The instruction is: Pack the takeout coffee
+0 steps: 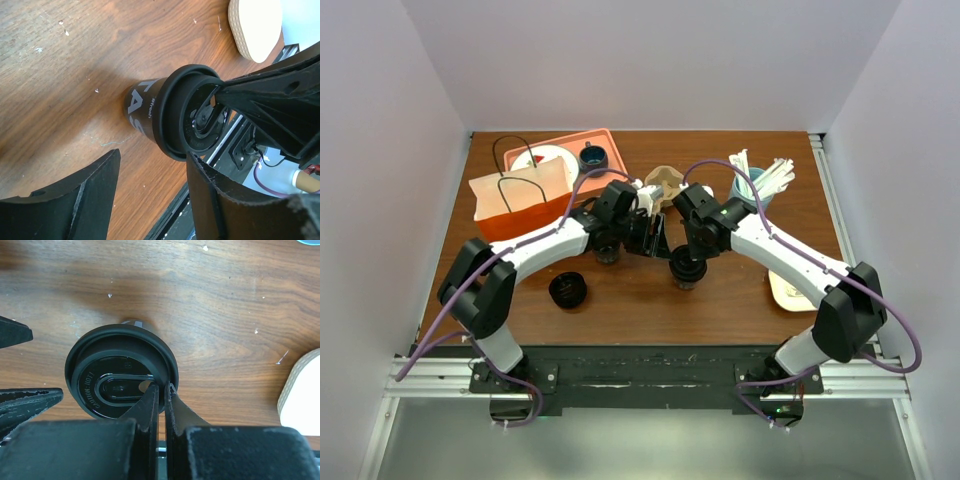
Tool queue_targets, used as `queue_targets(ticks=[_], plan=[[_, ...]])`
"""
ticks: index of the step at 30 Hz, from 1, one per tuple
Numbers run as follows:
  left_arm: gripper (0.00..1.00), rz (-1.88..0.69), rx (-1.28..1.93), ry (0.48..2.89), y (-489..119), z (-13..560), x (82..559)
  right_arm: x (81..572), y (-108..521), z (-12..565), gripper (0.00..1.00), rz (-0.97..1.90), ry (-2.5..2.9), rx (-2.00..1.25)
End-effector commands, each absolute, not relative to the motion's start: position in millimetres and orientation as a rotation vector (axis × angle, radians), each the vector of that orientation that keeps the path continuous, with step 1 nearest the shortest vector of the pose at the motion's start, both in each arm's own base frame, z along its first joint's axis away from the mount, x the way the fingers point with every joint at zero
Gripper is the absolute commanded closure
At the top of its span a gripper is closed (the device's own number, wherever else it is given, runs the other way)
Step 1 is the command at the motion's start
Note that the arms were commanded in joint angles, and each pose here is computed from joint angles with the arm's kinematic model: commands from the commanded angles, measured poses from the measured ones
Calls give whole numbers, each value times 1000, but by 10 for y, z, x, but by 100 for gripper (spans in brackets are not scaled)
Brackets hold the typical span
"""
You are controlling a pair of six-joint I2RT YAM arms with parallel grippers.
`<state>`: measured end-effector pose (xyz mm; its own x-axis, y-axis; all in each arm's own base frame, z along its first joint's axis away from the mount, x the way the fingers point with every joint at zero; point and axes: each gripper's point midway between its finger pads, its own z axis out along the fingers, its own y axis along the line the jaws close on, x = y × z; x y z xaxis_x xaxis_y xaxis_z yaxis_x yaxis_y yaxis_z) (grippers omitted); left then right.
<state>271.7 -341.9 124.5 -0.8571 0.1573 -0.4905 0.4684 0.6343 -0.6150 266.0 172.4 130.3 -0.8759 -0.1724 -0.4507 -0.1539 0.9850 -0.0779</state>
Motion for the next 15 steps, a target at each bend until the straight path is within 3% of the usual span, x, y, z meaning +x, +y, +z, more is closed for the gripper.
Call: queue_targets(ticks=[1,15], plan=[[40,-1122,564,2389,-3493,1363,2782,2742,1700,1431,100,-70,2619,-184],[41,-1135,580,2405,-3516,1295,2772,2681,1757,1479,95,0,2628,-165]])
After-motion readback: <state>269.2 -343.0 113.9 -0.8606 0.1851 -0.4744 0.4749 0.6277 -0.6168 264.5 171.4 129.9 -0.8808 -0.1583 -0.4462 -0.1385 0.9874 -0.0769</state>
